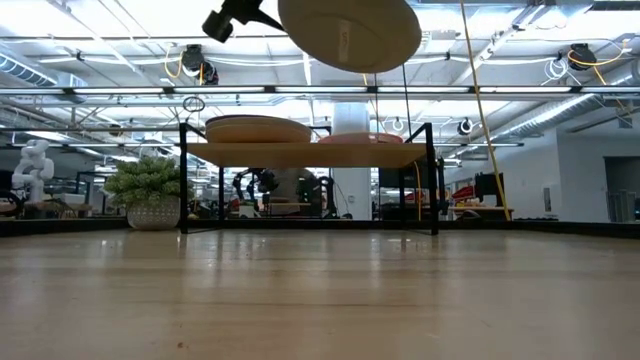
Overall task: Place and stack plates onto a shelf
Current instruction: Stack the blue plate on top of the purple plate on the shelf
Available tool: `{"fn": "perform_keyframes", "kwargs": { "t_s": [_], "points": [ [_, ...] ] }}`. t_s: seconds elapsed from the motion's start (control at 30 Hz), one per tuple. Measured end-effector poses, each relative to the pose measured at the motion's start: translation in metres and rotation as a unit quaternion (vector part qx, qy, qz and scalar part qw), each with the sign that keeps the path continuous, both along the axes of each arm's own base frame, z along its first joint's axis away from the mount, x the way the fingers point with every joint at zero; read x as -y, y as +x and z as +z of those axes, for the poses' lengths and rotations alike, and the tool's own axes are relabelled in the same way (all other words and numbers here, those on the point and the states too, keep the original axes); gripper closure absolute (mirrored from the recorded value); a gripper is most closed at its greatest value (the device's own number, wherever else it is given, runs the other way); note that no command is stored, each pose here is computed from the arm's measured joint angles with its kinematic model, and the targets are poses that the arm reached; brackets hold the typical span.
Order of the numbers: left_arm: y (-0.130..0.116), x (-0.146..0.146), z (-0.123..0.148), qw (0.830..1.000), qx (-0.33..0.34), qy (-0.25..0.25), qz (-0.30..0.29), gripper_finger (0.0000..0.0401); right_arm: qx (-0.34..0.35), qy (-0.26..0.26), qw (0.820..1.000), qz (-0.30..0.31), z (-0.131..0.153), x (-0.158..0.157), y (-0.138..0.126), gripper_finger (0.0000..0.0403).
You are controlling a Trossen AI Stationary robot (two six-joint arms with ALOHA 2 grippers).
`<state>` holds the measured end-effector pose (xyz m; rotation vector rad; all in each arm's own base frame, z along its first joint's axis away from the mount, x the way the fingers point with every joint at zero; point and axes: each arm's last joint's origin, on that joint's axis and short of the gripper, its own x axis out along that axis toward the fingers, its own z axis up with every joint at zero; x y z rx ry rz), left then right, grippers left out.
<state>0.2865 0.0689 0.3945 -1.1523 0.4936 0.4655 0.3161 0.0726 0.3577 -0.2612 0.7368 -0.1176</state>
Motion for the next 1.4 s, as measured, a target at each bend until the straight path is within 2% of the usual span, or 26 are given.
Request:
{"fn": "perform_keyframes", "kwargs": {
  "t_s": [0.2,0.6,0.93,1.07,1.2,1.4],
  "points": [
    [-0.001,0.0,-0.002,1.0,-0.012,-0.004,0.001,0.027,-0.011,-0.014,1.0,0.012,-0.001,0.0,-0.001,0.0403],
    [0.011,-0.002,-0.014,0.999,-0.03,-0.022,-0.007,0.0274,-0.023,-0.043,0.998,0.036,-0.002,0.001,-0.001,0.0403],
    [0.013,-0.003,-0.014,1.0,-0.026,-0.013,0.005,0.0339,-0.042,-0.05,0.997,0.037,-0.004,0.001,-0.004,0.0401],
    [0.013,-0.003,-0.015,0.999,-0.032,-0.002,0.001,0.0365,-0.039,-0.055,0.997,0.041,-0.003,0.001,-0.004,0.0394],
    [0.013,-0.003,-0.015,0.999,-0.032,0.001,-0.002,0.0371,-0.025,-0.052,0.997,0.041,-0.001,0.001,-0.002,0.0384],
    [0.013,-0.003,-0.014,1.0,-0.027,-0.001,-0.005,0.0374,0.006,-0.032,0.999,0.029,0.002,0.0,0.002,0.0336]
  ]
}}
